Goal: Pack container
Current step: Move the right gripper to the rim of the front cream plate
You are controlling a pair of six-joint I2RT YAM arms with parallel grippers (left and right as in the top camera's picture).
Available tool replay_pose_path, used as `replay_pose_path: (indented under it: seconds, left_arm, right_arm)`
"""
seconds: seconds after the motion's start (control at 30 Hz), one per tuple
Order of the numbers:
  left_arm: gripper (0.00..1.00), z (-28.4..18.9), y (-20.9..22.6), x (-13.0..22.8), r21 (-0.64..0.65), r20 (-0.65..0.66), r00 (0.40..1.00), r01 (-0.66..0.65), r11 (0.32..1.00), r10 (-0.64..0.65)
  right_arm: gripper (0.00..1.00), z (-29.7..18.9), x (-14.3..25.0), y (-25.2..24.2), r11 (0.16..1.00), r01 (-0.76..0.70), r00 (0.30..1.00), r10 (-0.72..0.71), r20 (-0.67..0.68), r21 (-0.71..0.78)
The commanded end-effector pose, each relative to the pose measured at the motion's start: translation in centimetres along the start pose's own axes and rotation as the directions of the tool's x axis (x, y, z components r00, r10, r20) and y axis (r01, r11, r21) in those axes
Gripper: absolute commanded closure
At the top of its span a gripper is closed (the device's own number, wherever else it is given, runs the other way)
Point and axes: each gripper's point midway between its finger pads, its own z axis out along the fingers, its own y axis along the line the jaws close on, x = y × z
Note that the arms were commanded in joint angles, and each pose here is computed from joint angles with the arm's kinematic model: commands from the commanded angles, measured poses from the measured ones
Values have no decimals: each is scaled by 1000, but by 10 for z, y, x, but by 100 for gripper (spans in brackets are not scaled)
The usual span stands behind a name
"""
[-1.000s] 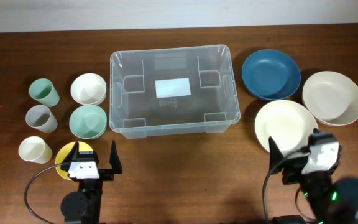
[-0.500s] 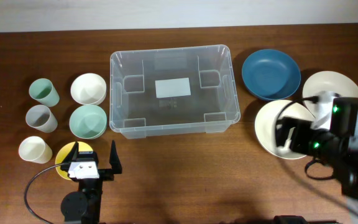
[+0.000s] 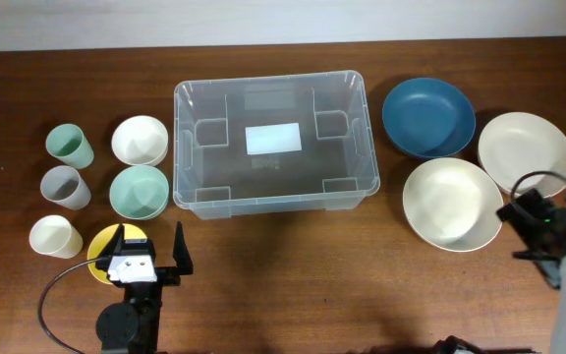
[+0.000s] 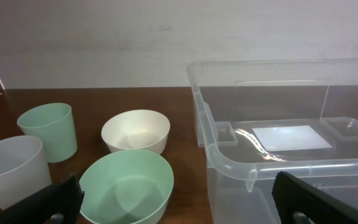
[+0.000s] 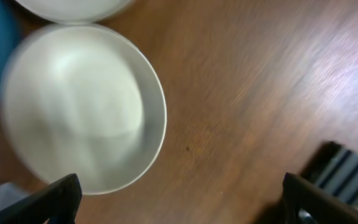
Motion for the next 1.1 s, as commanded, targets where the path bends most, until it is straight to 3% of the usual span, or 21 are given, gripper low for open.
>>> replay_pose_path:
  seconds: [0.0, 0.13, 0.63, 0.77, 0.97, 1.07]
  left_arm:
    - [1, 0, -1, 2, 4, -3, 1000, 7, 1000, -7]
    - [0, 0, -1, 1, 4, -3, 1000, 7, 1000, -7]
    - [0, 0, -1, 2, 4, -3, 1000, 7, 1000, -7]
    - [0, 0, -1, 2, 4, -3, 1000, 7, 1000, -7]
    - [0, 0, -1, 1, 4, -3, 1000, 7, 1000, -7]
    - [1, 0, -1, 1, 4, -3, 1000, 7, 1000, -7]
  right_arm:
    - [1, 36, 21, 7, 999, -25, 994, 20, -107, -44]
    - [1, 67, 26, 19, 994, -31, 992, 17, -125, -109]
    - [2, 138, 33, 20, 991, -2, 996, -10, -90, -130]
    - [21, 151, 32, 22, 992, 13, 995, -25, -99, -127]
    - [26, 168, 37, 20, 994, 11, 991, -25, -135, -106]
    - [39, 171, 39, 19, 995, 10, 989, -25, -147, -99]
